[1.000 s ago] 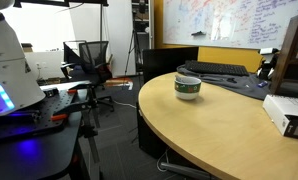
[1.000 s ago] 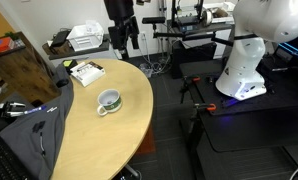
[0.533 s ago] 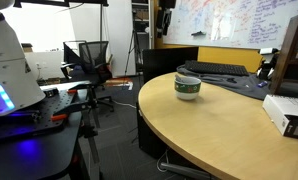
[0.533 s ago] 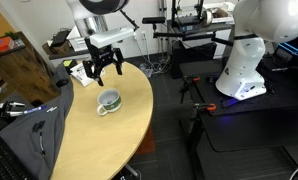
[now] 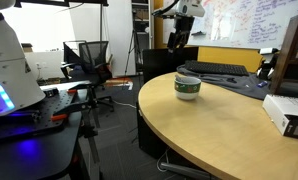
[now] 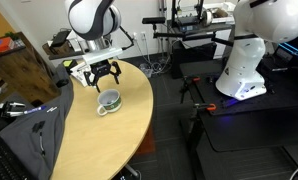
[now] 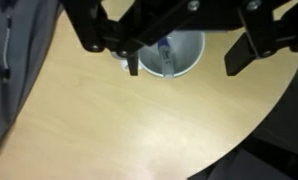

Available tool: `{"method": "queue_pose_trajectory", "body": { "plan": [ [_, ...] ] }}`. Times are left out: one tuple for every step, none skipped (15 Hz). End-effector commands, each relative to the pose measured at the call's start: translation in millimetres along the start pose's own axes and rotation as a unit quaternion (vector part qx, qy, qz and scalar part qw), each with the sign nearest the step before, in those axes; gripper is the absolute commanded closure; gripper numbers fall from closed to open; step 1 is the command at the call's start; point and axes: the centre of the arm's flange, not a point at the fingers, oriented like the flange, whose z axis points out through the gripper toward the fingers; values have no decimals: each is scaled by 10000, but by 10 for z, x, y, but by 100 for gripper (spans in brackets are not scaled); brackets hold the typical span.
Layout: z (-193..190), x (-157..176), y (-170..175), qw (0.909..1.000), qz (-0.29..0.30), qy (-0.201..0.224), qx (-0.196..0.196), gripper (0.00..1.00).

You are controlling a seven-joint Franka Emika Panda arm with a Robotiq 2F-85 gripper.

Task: Remove the blue marker from the green and white mug

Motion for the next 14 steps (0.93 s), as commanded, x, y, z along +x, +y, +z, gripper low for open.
{"method": "queue_pose_trajectory", "body": {
  "plan": [
    [99,234,-48,9998,126,-46,165,27],
    [162,301,-43,9998,91,-33,185,40],
    [203,358,-44,9998,48,11,184,49],
    [264,419,-42,9998,-53,32,188,56],
    [312,471,-42,9997,-103,48,209,62],
    [366,519,-41,9996,-181,92,198,63],
    [421,560,-52,9994,-270,132,178,67],
    [466,601,-61,9991,-343,148,183,68],
    [512,647,-62,9991,-364,156,160,67],
    [558,688,-67,9990,-384,146,184,62],
    [599,731,-64,9991,-368,118,197,59],
    [635,768,-64,9990,-373,111,197,56],
    [668,803,-59,9991,-362,102,189,52],
    [702,838,-57,9992,-348,74,208,55]
  ]
}}
